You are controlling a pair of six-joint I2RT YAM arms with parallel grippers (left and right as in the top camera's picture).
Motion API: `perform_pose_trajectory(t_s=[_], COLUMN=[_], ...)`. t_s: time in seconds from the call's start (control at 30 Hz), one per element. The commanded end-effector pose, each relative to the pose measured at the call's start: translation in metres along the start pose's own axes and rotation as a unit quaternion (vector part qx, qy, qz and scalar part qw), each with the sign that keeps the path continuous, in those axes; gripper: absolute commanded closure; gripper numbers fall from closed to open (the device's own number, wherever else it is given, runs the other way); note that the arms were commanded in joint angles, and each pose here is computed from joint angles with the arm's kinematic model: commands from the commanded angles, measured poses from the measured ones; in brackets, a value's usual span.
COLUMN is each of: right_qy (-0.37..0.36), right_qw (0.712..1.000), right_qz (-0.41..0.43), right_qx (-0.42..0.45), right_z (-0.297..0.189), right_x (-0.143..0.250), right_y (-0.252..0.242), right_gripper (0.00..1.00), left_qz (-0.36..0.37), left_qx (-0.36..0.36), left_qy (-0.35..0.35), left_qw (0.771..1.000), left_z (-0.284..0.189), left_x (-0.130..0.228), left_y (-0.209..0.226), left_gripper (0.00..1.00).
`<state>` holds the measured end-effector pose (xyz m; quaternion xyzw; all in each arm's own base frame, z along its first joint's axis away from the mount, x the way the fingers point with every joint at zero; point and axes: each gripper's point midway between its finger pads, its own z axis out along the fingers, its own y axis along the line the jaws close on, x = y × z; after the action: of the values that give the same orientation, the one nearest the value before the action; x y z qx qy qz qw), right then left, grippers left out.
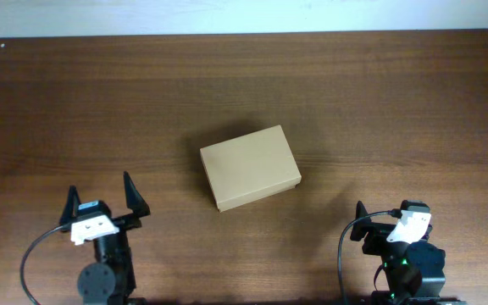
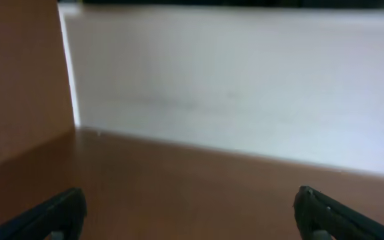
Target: Pack container
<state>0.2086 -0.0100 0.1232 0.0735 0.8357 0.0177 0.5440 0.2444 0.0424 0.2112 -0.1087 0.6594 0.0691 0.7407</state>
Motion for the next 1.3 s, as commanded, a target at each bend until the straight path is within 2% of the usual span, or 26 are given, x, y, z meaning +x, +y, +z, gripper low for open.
perform_pose_trajectory(t_s=[0.0,0.2,1.27], right_qy=[-0.005,-0.005,-0.005], right_qw=[1.0,1.0,1.0], right_qz=[0.004,0.004,0.004], right_qx=[0.009,0.009,0.009], right_z=[0.0,0.0,0.0], right_x=[-0.001,-0.001,-0.001], right_y=[-0.004,-0.004,-0.004], right_gripper=[0.01,0.01,0.01], left_qz=[0.02,0.039,0.04], left_qx=[-0.004,-0.007,-0.007], left_qy=[0.053,0.124,0.125], left_qw=[0.998,0.992,0.991], left_z=[-0.001,-0.008,-0.007], left_x=[0.034,0.068,0.069], left_y=[0.003,0.006,0.006], left_gripper=[0.01,0.01,0.01])
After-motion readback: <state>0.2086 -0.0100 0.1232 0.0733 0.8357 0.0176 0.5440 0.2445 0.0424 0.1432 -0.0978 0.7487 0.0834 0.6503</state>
